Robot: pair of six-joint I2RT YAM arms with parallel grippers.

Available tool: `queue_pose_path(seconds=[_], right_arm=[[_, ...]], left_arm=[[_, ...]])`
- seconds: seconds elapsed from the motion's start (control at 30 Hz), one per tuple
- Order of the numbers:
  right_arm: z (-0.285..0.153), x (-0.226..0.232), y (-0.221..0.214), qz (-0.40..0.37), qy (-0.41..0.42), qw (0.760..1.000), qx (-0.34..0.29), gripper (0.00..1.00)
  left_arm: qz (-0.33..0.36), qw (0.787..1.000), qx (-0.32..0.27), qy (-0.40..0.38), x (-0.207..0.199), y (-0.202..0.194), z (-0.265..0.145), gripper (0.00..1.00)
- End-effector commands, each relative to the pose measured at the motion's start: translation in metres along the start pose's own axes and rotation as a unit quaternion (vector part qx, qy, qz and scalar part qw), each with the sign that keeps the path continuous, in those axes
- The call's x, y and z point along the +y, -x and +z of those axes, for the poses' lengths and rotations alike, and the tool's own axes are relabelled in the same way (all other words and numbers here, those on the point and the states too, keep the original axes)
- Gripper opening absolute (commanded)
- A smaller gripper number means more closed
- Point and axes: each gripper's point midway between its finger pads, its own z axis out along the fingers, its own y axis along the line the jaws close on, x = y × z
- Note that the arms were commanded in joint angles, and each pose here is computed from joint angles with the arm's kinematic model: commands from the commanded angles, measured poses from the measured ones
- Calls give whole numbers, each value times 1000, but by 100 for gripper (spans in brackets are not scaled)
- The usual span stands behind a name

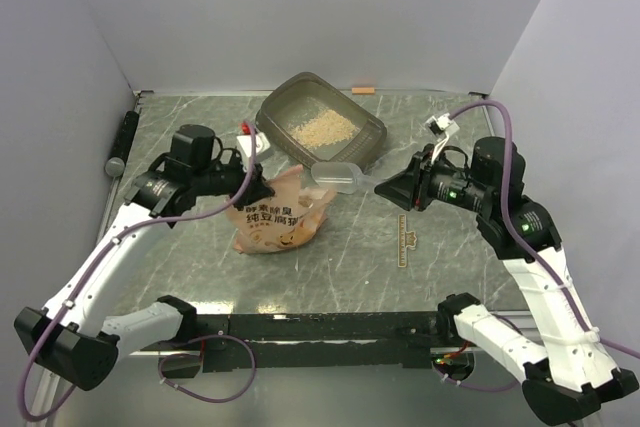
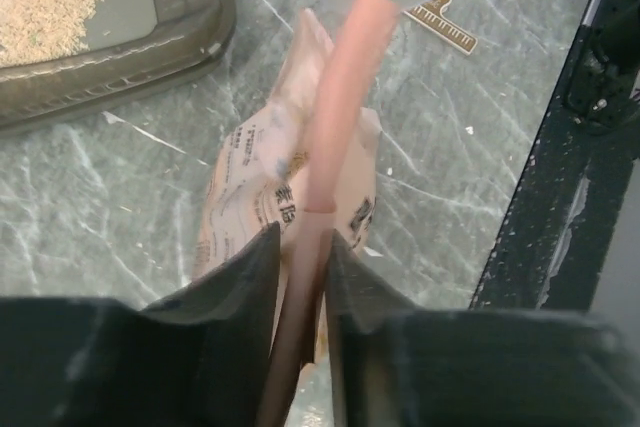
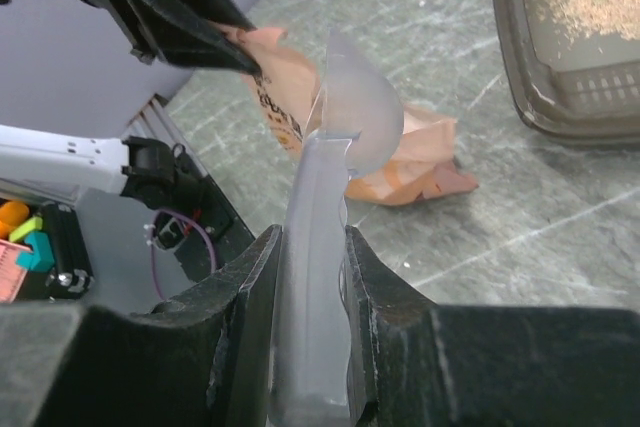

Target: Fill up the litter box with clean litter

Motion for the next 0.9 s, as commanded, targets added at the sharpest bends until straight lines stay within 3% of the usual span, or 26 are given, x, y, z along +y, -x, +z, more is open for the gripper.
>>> queue_pose_path(seconds=[0.0, 0.13, 0.37, 0.53, 0.87], right_arm=[[-1, -7, 4, -26, -16, 999, 13, 0], [8, -11, -2, -57, -15, 997, 54, 0], [19, -8, 9, -160, -14, 984, 77, 0], [37, -7, 16, -192, -6, 977, 90, 0], [57, -5, 9, -262, 41, 953, 147, 0]], left_arm=[[17, 999, 44, 6, -3, -19, 12, 1], [21, 998, 49, 34, -3, -26, 17, 1], [51, 991, -41, 114, 0, -9, -6, 1], [63, 985, -65, 150, 3, -6, -23, 1], [82, 979, -118, 146, -8, -1, -35, 1]])
